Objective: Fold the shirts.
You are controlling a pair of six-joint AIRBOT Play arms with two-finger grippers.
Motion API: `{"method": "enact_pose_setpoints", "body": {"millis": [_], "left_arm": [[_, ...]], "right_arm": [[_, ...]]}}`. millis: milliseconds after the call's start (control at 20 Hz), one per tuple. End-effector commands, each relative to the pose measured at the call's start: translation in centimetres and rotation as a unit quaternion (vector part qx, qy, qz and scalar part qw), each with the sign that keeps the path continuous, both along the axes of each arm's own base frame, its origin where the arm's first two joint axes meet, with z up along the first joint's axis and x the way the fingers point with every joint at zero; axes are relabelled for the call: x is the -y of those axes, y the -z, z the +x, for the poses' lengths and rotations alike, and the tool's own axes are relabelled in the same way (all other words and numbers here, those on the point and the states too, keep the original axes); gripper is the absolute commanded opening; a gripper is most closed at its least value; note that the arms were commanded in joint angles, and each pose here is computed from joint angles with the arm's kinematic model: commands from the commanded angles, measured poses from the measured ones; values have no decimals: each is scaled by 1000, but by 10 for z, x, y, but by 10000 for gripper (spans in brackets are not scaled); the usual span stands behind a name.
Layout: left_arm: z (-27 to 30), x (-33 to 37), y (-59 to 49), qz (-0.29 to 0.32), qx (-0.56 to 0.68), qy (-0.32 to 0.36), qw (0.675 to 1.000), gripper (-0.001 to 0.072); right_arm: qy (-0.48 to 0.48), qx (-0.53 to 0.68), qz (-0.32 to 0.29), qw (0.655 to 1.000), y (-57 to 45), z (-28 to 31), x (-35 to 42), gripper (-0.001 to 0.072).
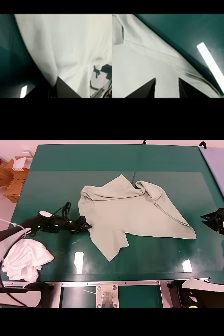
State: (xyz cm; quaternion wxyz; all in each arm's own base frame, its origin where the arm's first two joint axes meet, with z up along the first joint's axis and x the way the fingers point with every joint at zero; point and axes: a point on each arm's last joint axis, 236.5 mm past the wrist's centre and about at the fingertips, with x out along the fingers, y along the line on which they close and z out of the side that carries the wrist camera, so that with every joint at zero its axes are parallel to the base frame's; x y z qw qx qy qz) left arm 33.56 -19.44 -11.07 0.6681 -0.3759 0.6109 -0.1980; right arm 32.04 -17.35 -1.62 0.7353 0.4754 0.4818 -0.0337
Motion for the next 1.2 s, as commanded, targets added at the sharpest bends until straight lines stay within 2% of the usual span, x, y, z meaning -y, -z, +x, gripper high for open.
{"method": "enact_pose_setpoints", "body": {"millis": [0,50,100,200,300,400,550,750,900,950,1050,1150], "left_arm": [[-10,-10,-14,-30,-17,24,999,28],[-12,-16,-17,-39,-22,25,999,28],[-12,-23,-18,-43,-26,21,999,28],[-7,-32,-19,-43,-20,14,999,28],[-5,-31,-21,-45,-16,15,999,29],[-4,-30,-23,-48,-10,18,999,28],[-4,-29,-23,-48,-9,18,999,29],[-4,-29,-23,-48,-8,20,999,29],[-5,-29,-24,-50,-10,21,998,28],[-7,-28,-24,-52,-11,23,998,28],[-8,-27,-26,-55,-10,29,998,29],[-8,-27,-26,-55,-7,31,998,29]], "right_arm": [[15,-54,-18,998,4,-34,9,408],[19,-107,-25,994,19,-58,10,524],[18,-160,-19,987,36,-83,3,539],[17,-188,17,982,61,-100,-22,539],[19,-164,55,985,76,-94,-50,538],[-4,-159,69,985,88,-97,-74,537],[-18,-147,48,988,100,-97,-77,536],[22,-123,-14,992,109,-81,-46,535],[31,-101,-38,994,106,-70,-31,534],[31,-97,-36,994,100,-69,-27,532],[32,-91,-15,995,83,-74,-18,476],[33,-102,-18,994,76,-89,-3,476]]}}
